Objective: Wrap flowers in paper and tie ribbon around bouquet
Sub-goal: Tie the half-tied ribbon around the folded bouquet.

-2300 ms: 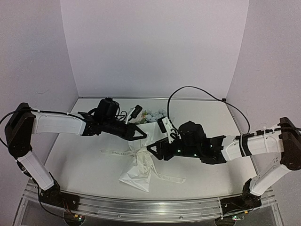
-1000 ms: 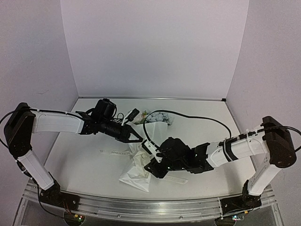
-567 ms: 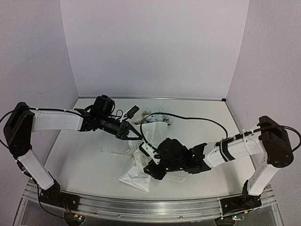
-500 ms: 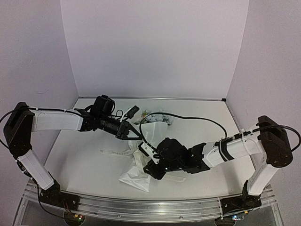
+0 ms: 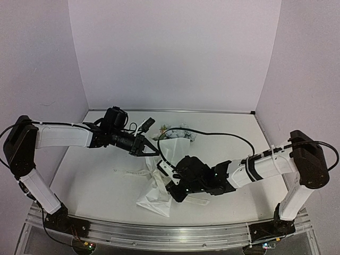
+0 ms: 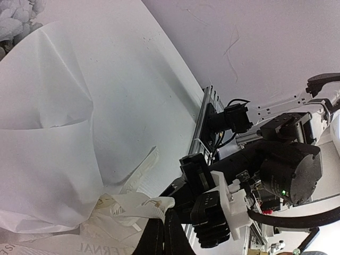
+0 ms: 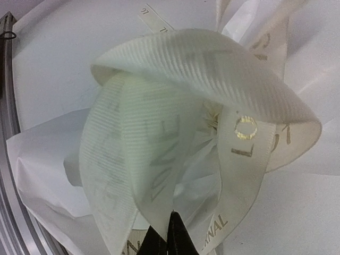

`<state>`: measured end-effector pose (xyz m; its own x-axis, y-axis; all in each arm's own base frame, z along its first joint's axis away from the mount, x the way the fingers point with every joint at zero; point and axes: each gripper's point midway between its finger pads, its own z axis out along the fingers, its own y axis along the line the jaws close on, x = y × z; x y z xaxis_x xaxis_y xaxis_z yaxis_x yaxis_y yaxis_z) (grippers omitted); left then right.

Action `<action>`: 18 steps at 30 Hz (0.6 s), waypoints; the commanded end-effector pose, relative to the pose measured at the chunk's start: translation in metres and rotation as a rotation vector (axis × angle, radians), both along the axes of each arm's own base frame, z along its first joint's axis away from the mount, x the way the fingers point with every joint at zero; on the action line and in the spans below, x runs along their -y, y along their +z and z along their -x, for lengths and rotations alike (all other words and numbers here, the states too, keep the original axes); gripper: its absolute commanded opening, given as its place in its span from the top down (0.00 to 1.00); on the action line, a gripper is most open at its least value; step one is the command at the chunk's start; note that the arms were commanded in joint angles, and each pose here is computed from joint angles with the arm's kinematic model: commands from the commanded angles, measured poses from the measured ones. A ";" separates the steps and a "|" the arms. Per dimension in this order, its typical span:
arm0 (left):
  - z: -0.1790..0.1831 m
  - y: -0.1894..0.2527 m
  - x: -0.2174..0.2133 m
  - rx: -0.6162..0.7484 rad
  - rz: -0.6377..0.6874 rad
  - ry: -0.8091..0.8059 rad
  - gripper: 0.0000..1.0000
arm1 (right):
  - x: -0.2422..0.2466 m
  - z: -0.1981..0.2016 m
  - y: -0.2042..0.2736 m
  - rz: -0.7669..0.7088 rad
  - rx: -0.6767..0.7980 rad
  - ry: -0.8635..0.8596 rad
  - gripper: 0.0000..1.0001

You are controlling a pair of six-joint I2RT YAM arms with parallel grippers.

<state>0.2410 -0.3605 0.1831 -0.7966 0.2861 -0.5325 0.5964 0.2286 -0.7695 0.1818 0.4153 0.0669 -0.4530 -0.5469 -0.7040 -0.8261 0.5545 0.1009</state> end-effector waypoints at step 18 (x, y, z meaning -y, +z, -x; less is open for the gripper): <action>-0.010 -0.010 -0.016 0.016 0.002 0.165 1.00 | 0.031 -0.005 0.050 0.124 -0.057 -0.156 1.00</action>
